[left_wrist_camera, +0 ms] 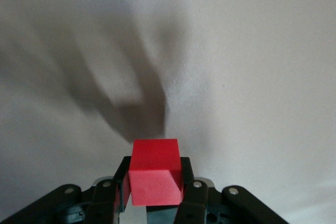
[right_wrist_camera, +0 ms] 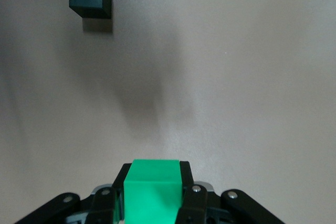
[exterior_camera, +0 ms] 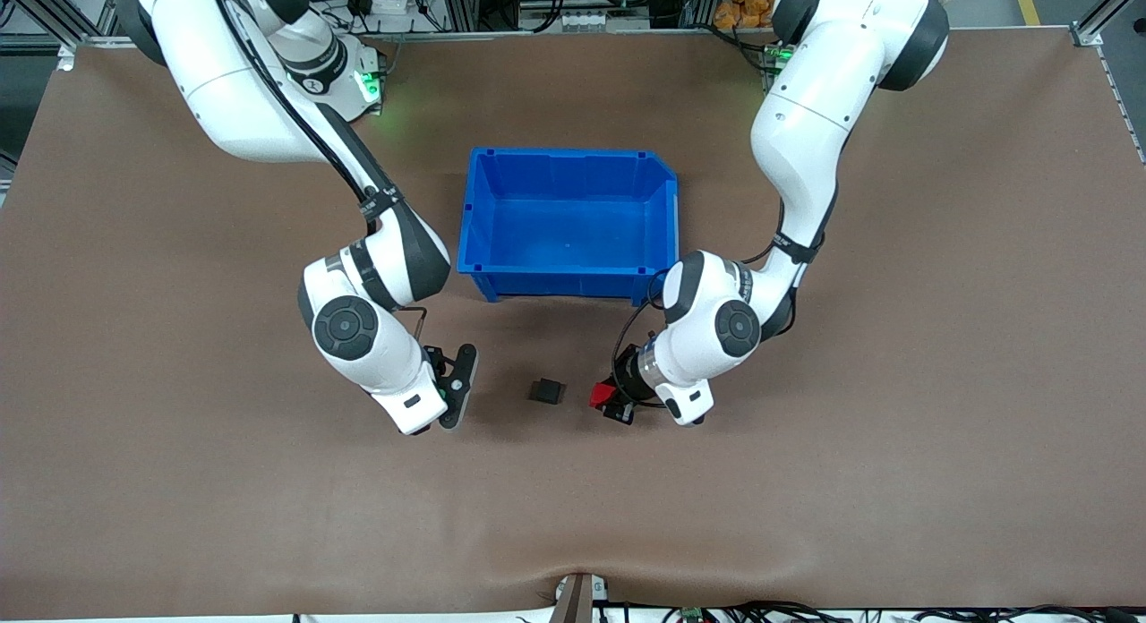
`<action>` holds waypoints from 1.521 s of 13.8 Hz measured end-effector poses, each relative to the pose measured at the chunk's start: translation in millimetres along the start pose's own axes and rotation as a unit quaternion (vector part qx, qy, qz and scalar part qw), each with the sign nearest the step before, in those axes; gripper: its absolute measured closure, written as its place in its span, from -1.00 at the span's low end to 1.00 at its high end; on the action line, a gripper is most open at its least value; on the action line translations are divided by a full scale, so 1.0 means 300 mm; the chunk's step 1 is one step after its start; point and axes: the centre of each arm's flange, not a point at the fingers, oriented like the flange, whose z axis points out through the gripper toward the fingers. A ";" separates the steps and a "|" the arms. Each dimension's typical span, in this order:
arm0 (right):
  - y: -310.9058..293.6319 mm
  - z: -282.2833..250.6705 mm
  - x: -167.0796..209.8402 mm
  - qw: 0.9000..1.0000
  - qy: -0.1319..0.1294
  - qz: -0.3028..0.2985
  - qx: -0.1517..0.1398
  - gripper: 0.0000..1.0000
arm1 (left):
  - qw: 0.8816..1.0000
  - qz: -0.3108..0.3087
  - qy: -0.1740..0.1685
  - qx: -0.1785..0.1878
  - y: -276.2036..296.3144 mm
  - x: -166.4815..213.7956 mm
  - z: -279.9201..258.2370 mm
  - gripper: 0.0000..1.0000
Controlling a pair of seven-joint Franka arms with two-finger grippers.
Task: Attach green and red cubes to black cube
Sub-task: 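Press the red cube against the black cube with the left gripper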
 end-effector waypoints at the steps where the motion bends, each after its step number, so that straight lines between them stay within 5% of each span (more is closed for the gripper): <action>1: -0.009 0.017 -0.002 1.000 0.000 -0.001 0.001 0.20 | 1.000 -0.002 0.000 -0.003 0.000 -0.007 0.010 0.20; 21: -0.044 0.032 0.035 1.000 0.002 0.014 0.003 0.20 | 0.998 -0.051 0.000 -0.022 -0.027 -0.092 0.099 0.20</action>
